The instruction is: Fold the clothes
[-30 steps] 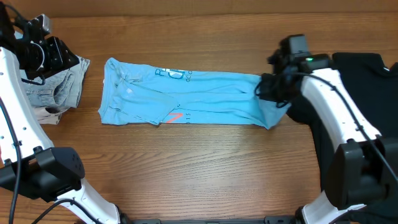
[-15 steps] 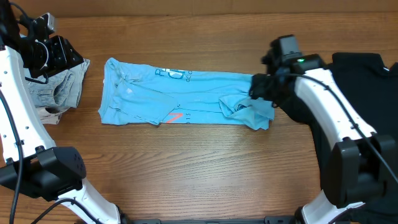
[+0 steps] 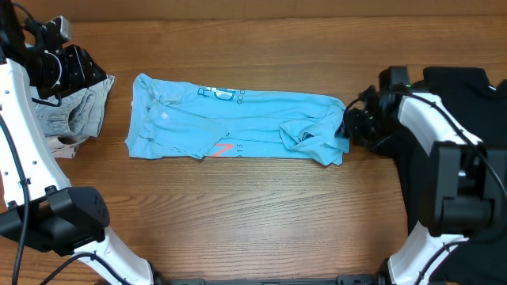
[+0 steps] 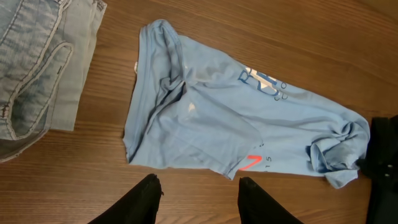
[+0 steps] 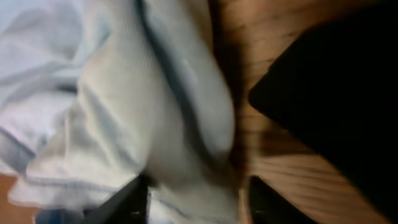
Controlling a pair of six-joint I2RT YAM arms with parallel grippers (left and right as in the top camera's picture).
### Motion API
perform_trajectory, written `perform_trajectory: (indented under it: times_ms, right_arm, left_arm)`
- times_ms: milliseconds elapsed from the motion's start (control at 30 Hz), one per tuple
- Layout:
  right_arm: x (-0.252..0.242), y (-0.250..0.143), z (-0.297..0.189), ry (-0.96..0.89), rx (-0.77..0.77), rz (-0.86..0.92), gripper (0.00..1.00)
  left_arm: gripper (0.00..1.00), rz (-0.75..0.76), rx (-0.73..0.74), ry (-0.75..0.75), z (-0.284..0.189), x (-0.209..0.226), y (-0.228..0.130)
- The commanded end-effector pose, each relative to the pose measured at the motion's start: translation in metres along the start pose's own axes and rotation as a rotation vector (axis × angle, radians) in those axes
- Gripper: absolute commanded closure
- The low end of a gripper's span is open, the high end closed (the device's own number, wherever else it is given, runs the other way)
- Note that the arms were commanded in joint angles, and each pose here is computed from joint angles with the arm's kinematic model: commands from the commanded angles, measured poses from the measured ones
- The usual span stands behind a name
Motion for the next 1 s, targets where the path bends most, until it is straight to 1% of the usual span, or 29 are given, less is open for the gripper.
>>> perform_trajectory:
  times_ms: [0, 67, 100, 333, 367, 433, 533, 700, 967]
  right_arm:
    - [0.008, -0.003, 0.005, 0.064, 0.031, -0.018, 0.56]
    - [0.010, -0.004, 0.005, 0.082, 0.036, -0.016, 0.76]
    - [0.012, -0.004, 0.004, 0.099, 0.043, -0.017, 0.81]
    - [0.022, 0.000, -0.014, 0.101, 0.048, -0.016, 0.82]
    - [0.025, 0.002, -0.017, 0.106, 0.044, -0.019, 0.83]
    - [0.031, 0.003, -0.020, 0.136, 0.044, -0.028, 0.95]
    - [0.044, 0.002, -0.022, 0.232, 0.062, -0.048, 0.96]
    - [0.068, 0.006, -0.024, 0.378, 0.048, -0.125, 0.96]
    - [0.115, 0.012, -0.019, 0.471, -0.079, -0.305, 0.95]
  left_arm:
    - [0.56, 0.043, -0.033, -0.007, -0.009, -0.007, 0.003]
    - [0.56, 0.043, -0.032, -0.007, -0.009, -0.007, 0.003]
    - [0.56, 0.043, -0.033, -0.007, -0.009, -0.008, 0.003]
    - [0.56, 0.047, -0.040, -0.004, -0.009, -0.007, 0.005]
    - [0.56, 0.047, -0.041, -0.004, -0.009, -0.007, 0.005]
    - [0.56, 0.048, -0.042, -0.004, -0.008, -0.007, 0.005]
    - [0.56, 0.048, -0.043, -0.003, -0.009, -0.007, 0.005]
    - [0.56, 0.051, -0.050, -0.001, -0.009, -0.006, 0.007]
    - [0.55, 0.052, -0.053, 0.000, -0.009, -0.006, 0.007]
Point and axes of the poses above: each gripper's point midway between its finger pads, its own z axis out along the fingers, its own x axis along the line the jaws close on, y = z × x, the point moved 7 cm from there along -z, back along the fingers, and after that the axes turned 15 degrees about z, right-handed, at the moved point
